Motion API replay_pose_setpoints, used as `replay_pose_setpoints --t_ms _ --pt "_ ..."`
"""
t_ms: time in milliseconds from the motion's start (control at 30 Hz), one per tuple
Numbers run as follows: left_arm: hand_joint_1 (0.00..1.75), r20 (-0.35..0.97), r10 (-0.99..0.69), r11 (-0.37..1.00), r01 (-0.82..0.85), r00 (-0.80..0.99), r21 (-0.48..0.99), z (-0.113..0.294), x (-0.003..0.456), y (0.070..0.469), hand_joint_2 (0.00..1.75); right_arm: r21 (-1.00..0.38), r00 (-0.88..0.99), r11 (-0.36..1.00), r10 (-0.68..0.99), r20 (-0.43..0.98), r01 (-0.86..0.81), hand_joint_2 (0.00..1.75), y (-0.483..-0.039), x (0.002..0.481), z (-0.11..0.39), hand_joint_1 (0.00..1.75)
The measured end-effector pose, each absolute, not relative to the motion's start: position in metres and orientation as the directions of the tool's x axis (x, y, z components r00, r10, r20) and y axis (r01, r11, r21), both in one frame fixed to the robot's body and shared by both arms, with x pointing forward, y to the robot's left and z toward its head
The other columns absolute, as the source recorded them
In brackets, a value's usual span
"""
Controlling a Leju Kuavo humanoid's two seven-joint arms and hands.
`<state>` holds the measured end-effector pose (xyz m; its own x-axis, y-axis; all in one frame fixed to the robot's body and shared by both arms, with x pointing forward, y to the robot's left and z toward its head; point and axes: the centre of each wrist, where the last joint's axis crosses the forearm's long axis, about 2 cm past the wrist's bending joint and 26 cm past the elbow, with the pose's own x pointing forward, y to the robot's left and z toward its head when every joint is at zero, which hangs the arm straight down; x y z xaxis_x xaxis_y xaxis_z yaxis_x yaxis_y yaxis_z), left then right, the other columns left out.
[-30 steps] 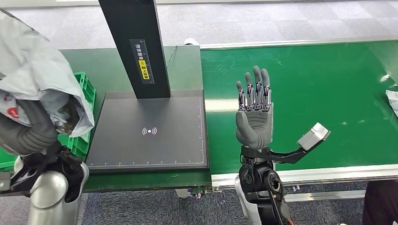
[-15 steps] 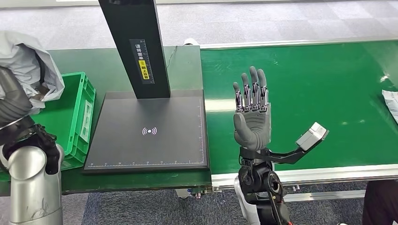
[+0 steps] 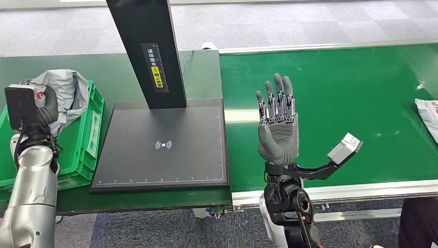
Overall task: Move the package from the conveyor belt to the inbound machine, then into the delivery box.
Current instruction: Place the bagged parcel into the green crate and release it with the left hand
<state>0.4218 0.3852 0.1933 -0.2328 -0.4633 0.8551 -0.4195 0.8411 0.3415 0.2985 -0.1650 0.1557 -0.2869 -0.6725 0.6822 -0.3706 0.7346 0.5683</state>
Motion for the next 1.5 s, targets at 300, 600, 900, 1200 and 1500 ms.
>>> replay_pose_setpoints --t_ms 300,600,900,1200,1500 --pt "1.16 0.876 -0.469 0.829 -0.395 -0.11 0.395 0.172 0.42 0.394 1.75 0.575 -0.271 0.731 -0.676 0.686 -0.368 1.75 -0.165 0.296 0.153 0.0" --pt "0.0 0.894 -0.443 0.826 -0.414 -0.06 0.382 0.16 0.415 0.407 1.31 0.586 -0.253 0.721 -0.685 0.683 -0.371 1.75 -0.163 0.294 0.151 0.0" --pt "0.0 0.922 -0.375 0.832 -0.472 -0.094 0.29 0.159 0.405 0.418 0.0 0.584 -0.245 0.722 -0.682 0.689 -0.371 1.75 -0.162 0.294 0.152 0.0" --pt "0.0 0.914 -0.358 0.798 -0.57 -0.19 0.194 0.165 0.386 0.42 1.75 0.565 -0.238 0.754 -0.648 0.723 -0.335 0.0 -0.162 0.294 0.152 0.0" --pt "0.0 0.838 -0.359 0.787 -0.616 -0.412 0.035 0.169 0.339 0.385 1.75 0.421 -0.266 0.866 -0.487 0.832 -0.27 0.0 -0.158 0.294 0.15 0.0"
